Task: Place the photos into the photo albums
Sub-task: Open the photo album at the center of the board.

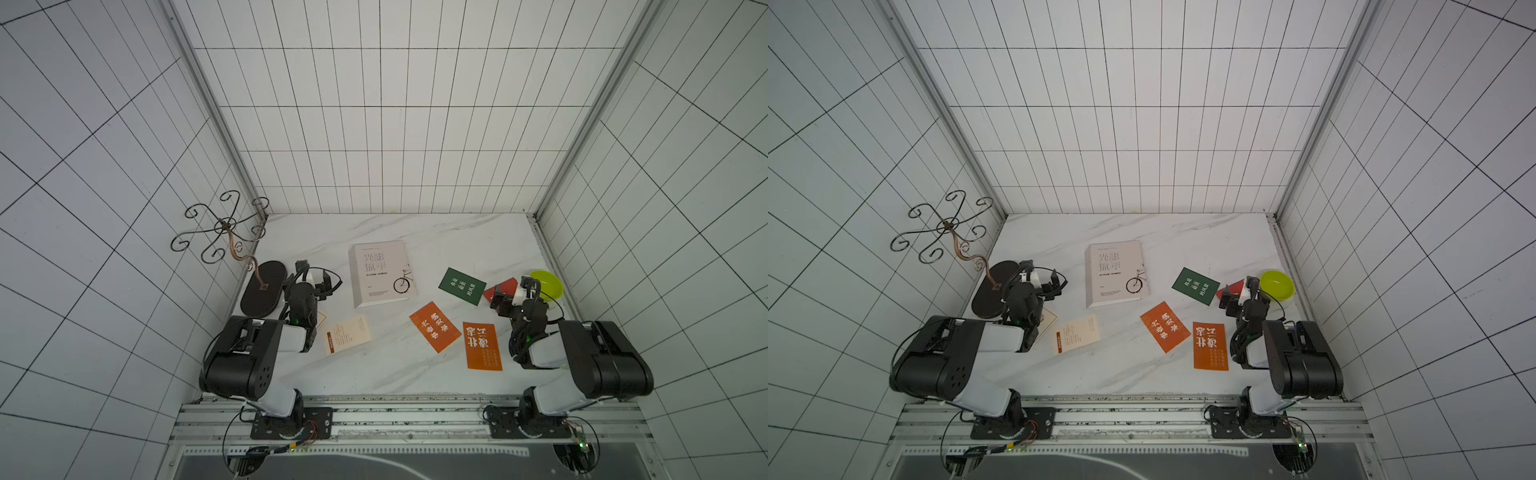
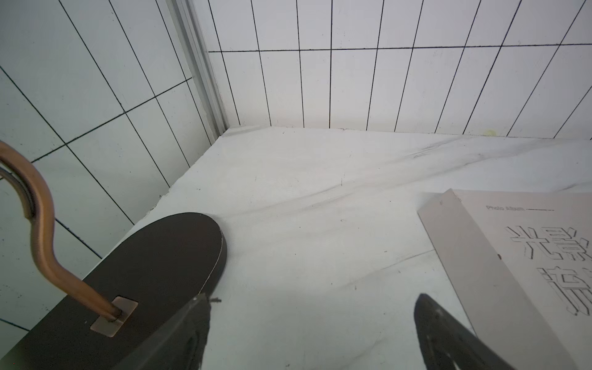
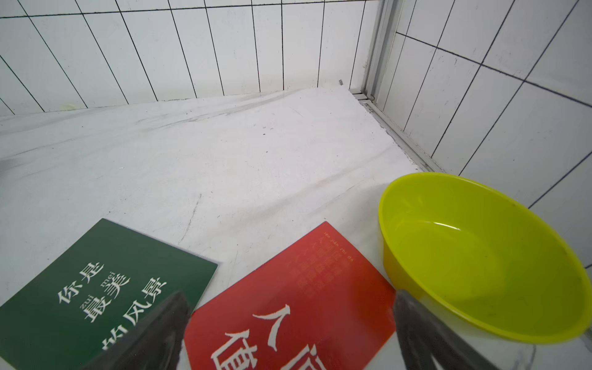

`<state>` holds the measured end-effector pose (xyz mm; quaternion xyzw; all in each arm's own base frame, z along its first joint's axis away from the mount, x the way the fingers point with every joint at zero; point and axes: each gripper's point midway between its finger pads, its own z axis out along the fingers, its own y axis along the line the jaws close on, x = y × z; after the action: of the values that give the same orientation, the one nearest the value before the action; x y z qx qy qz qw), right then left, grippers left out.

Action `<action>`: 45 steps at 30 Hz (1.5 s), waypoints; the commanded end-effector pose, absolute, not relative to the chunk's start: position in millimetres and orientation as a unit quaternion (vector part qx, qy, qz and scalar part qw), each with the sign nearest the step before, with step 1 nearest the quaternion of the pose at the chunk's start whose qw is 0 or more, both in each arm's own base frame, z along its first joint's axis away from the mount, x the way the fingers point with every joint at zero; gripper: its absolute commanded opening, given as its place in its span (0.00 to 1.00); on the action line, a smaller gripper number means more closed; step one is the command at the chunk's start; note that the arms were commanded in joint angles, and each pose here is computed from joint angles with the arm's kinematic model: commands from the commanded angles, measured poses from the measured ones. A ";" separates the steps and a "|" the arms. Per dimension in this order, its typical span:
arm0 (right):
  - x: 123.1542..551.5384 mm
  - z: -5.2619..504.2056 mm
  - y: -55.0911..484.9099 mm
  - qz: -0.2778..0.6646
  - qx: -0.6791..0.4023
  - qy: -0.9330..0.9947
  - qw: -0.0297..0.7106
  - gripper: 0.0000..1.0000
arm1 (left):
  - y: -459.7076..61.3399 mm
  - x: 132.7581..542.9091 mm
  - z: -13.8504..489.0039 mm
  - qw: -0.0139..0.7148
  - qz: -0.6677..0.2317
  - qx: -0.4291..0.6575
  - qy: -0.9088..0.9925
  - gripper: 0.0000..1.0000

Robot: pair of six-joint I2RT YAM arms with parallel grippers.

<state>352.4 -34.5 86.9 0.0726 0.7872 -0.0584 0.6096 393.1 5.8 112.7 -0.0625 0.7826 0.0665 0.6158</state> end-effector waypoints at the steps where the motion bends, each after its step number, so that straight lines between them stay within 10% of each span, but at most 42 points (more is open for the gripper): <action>1: 376.7 130.7 -42.2 -0.073 0.078 0.740 0.665 0.99 | 5.6 400.4 126.1 0.635 0.071 -0.062 0.767 0.97; 45: 380.3 147.3 -54.6 -0.081 0.107 0.746 0.652 0.93 | 15.1 397.9 157.5 0.638 0.116 -0.092 0.756 0.92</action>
<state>361.2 -43.9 107.6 0.0888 0.7726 -0.0680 0.6249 393.8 10.4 123.0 -0.0730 0.7756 0.0879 0.6208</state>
